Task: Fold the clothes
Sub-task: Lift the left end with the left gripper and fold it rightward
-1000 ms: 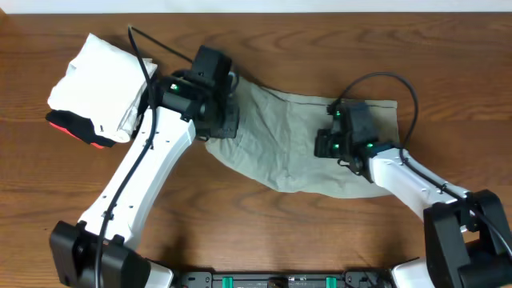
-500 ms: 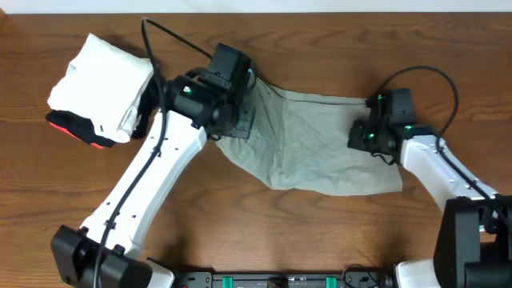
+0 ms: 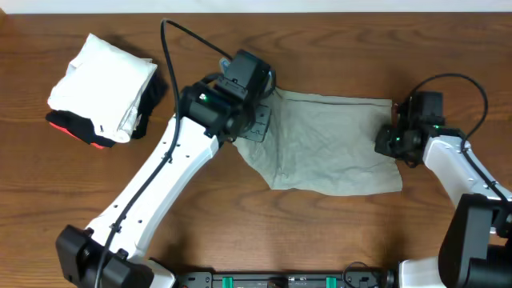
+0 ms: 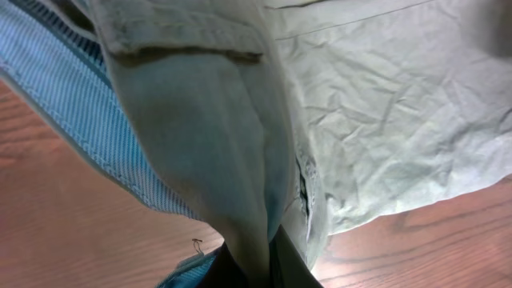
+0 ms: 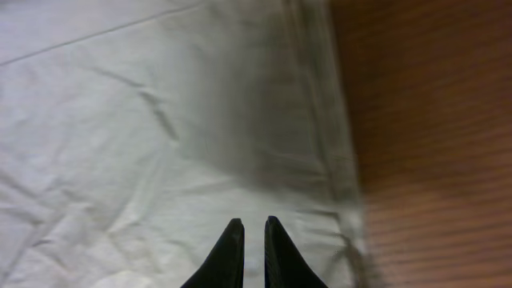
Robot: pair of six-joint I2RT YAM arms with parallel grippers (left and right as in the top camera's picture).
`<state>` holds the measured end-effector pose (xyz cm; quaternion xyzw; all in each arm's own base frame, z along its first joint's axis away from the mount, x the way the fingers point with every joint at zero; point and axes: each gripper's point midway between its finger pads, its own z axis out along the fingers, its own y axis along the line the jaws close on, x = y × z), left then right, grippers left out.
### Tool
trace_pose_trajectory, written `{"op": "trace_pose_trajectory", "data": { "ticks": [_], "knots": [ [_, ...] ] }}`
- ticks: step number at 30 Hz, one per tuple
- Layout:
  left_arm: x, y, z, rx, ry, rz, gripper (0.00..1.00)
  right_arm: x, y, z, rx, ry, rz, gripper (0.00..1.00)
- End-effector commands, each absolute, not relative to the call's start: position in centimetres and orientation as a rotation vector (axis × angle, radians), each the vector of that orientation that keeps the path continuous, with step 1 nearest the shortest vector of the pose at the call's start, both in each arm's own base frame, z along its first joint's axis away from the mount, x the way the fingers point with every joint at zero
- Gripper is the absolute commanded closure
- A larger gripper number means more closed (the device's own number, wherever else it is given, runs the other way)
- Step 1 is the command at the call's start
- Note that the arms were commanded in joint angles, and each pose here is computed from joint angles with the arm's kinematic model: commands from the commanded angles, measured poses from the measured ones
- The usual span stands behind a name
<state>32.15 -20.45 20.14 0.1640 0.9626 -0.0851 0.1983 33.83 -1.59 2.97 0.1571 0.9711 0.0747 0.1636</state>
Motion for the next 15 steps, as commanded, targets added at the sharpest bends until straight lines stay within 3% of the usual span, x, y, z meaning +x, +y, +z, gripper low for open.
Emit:
{"op": "trace_pose_trajectory", "data": {
  "ticks": [1, 15],
  "knots": [
    [32.3, -21.3, 21.8, 0.453, 2.638, -0.262, 0.94, 34.1, -2.7, 3.7, 0.423, 2.750, 0.164, 0.91],
    [31.9, -24.2, 19.6, 0.535, 2.663, -0.266, 0.94, 32.8, -5.2, 2.8, 0.463, 2.777, -0.036, 0.90]
  ]
}}
